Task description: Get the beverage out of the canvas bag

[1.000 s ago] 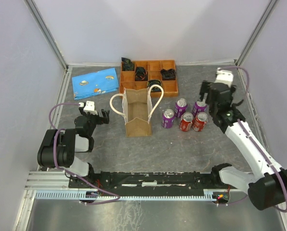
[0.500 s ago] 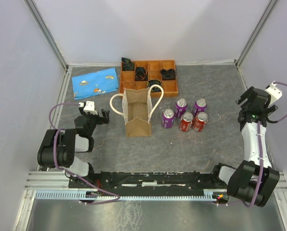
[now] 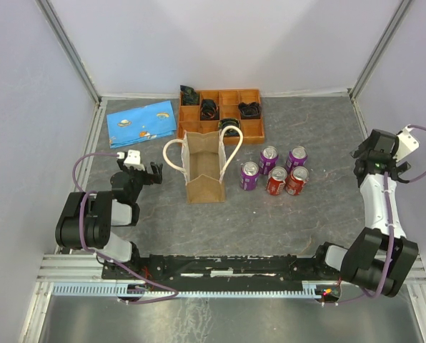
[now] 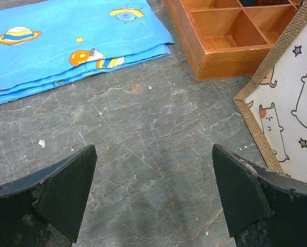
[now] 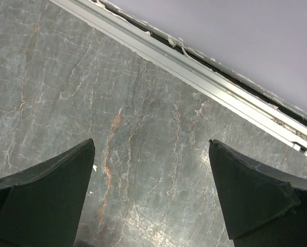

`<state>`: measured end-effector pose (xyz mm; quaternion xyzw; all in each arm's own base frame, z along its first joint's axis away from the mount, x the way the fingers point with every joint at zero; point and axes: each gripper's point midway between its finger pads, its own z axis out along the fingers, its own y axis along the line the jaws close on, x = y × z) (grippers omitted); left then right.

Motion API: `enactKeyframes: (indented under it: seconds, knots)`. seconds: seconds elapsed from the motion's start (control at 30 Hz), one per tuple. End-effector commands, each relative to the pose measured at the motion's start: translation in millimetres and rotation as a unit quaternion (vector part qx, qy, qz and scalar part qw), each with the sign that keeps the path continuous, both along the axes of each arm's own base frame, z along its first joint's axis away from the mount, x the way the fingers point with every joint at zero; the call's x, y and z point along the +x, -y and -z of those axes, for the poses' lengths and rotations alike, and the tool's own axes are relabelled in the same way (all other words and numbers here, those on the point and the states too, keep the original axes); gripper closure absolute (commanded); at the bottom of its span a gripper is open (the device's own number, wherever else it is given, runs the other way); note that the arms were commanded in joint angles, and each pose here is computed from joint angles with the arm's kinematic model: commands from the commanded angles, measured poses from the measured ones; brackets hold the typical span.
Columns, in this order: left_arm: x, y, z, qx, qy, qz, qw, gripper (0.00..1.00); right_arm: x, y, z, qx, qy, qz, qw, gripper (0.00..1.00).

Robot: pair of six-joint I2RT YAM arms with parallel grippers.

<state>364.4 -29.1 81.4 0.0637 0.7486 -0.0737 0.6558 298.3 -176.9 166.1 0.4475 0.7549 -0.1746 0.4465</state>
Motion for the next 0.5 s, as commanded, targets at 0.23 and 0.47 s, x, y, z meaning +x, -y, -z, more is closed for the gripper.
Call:
enactKeyframes:
  seconds: [0.23, 0.47]
  knots:
    - [3.2, -1.4, -13.7, 0.024, 0.033, 0.007, 0.999, 0.01, -3.5, 2.8, -27.1, -0.016, 0.039, 0.026, 0.999, 0.01]
    - [3.2, -1.2, -13.7, 0.024, 0.033, 0.007, 0.999, 0.01, 0.6, 2.0, -26.0, -0.018, 0.029, 0.022, 0.999, 0.01]
